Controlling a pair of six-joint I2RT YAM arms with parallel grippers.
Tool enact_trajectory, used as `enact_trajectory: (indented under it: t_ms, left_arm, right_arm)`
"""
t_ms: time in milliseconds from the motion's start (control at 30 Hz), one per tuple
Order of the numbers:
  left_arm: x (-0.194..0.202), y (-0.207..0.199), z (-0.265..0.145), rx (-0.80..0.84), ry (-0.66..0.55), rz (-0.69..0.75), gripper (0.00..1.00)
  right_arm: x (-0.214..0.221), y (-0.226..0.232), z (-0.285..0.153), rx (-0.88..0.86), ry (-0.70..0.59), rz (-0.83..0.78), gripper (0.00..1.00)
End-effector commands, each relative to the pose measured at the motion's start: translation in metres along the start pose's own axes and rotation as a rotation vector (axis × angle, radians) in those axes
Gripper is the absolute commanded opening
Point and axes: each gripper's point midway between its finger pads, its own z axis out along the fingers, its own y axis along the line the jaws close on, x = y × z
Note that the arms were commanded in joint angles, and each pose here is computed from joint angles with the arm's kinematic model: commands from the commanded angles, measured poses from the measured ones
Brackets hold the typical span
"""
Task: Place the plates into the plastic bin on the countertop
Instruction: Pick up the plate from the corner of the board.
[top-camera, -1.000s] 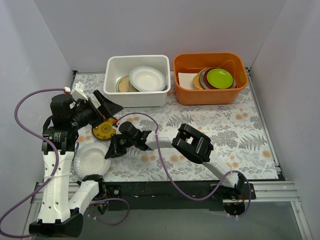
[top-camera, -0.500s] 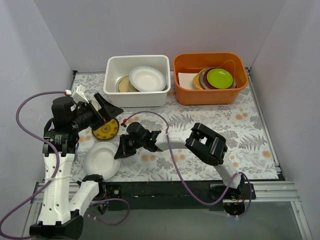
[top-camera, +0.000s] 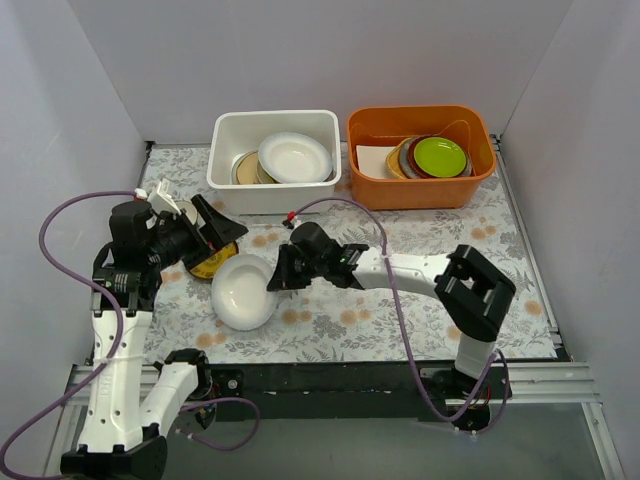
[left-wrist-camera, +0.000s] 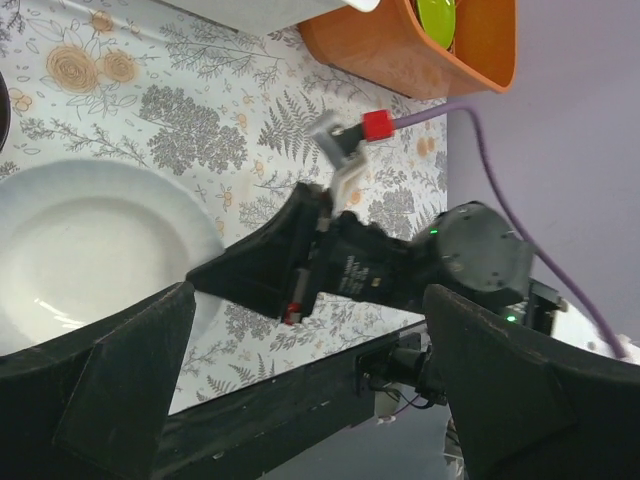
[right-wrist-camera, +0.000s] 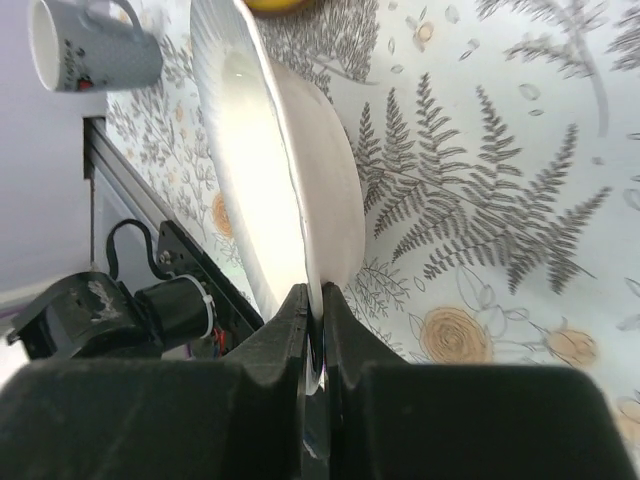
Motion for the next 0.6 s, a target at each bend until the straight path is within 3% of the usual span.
enact_trajectory:
  t_ms: [0,400,567]
  left_arm:
    - [0.005,0.007,-0.002,-0.011,-0.01,0.007,0.98]
    - [0.022,0.027,0.009,-0.031,0.018,-0.034,0.98]
    - [0.029,0.032,0.015,-0.019,0.029,-0.057,0.93]
  right_arm:
    - [-0.056,0.048,-0.055,-0.126,-0.195,-0.056,0.03]
    - [-0.094,0.031,-0.135,-0.125,-0.38,-0.021,0.03]
    - [-0.107,0.031,-0.166,-0.169,-0.459,0.008,0.03]
